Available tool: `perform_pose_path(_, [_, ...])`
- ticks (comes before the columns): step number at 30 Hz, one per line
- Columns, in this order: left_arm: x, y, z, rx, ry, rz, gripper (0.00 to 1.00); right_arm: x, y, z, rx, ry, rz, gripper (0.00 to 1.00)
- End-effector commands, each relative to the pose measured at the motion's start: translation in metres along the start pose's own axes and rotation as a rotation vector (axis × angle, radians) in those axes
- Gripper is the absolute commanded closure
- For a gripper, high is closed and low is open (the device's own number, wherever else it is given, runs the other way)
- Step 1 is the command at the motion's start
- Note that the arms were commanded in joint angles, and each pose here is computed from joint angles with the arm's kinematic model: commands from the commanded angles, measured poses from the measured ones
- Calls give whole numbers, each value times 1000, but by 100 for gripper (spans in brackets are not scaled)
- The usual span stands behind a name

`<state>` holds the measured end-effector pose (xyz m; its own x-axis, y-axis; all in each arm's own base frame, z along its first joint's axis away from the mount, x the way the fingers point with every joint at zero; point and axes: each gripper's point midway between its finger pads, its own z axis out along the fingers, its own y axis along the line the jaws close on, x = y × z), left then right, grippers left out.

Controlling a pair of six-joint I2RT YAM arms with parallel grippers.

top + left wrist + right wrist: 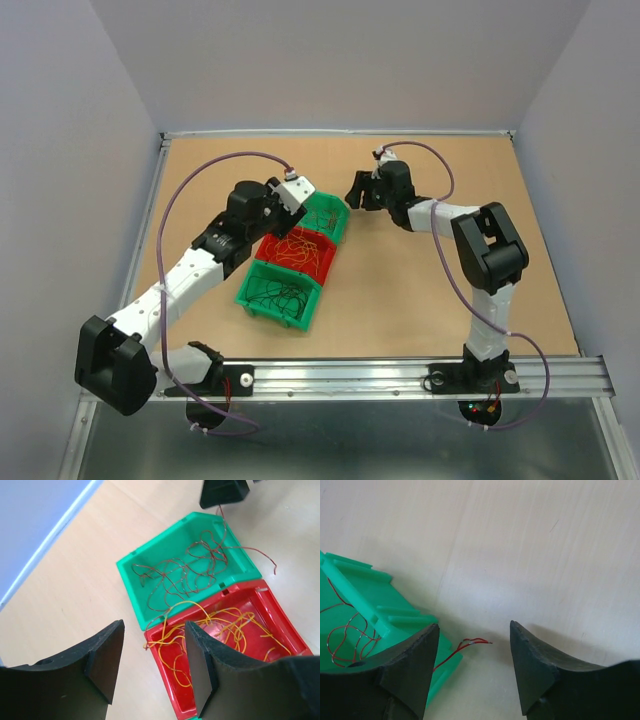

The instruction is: Untangle the cables

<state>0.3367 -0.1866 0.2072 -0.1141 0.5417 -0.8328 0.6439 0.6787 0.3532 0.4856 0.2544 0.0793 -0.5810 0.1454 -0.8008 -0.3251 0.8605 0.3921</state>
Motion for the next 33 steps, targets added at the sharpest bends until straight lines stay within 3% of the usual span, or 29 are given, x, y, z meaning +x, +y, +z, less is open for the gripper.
perform_pose_path(1, [-35, 25, -14, -110, -129, -29, 37, -25, 10, 4, -29, -51, 47, 45])
perform_pose_path(6, [-32, 22, -18, -110, -148, -47, 37, -9, 7, -4, -12, -22, 126, 53])
perform_pose_path(12, [-27, 18, -18, -104, -151, -54, 37, 1, 7, -12, -8, -32, 212, 71])
perform_pose_path(13, [-27, 19, -18, -108, -152, -51, 37, -1, 8, -14, -11, -38, 215, 85])
perform_pose_path(15, [-24, 18, -19, -111, -151, -51, 37, -2, 10, -21, -9, -47, 220, 99])
perform_pose_path(21, [-21, 20, -20, -131, -156, -51, 37, -17, 23, -41, 13, -108, 157, 100])
perform_pose_path(26, [-16, 25, -18, -163, -152, -51, 37, -32, 53, -60, 53, -194, 14, 99])
perform_pose_path(33, [-9, 34, -13, -192, -151, -80, 37, -32, 97, -57, -2, -211, -195, 99])
